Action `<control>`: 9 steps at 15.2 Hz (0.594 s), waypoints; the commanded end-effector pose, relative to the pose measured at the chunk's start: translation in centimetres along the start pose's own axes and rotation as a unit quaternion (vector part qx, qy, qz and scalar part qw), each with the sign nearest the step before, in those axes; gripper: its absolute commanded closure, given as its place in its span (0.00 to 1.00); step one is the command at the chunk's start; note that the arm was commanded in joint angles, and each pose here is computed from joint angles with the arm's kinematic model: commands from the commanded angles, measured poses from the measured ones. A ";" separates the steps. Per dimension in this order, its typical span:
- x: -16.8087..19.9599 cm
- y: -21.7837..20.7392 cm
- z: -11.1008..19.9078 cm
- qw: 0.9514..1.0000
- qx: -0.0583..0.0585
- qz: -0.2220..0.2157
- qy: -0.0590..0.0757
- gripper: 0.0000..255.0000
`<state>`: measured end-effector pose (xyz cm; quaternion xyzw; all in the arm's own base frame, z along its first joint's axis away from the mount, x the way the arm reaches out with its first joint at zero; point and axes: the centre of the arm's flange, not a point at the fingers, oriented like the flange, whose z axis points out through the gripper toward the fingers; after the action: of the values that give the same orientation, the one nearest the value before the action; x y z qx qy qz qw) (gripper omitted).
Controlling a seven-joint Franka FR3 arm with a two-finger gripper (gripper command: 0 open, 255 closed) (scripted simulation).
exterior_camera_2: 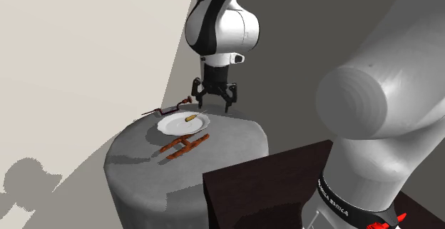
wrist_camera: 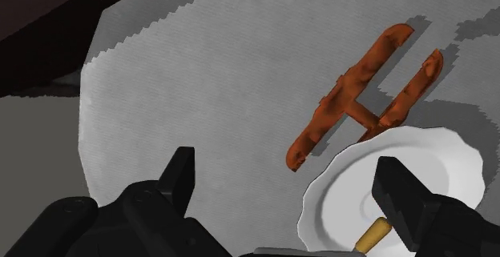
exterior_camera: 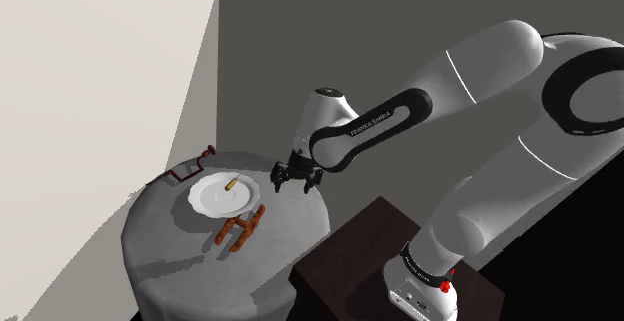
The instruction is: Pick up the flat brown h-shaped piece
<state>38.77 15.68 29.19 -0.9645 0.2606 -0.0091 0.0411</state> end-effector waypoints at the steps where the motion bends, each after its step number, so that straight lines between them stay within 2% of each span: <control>1: 0.0 -1.4 2.6 1.000 0.004 0.017 -0.003 0.00; 9: 0.5 -6.6 11.6 0.997 0.012 0.078 -0.013 0.00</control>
<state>42.54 21.18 19.36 -0.9436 0.3264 0.0025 0.0553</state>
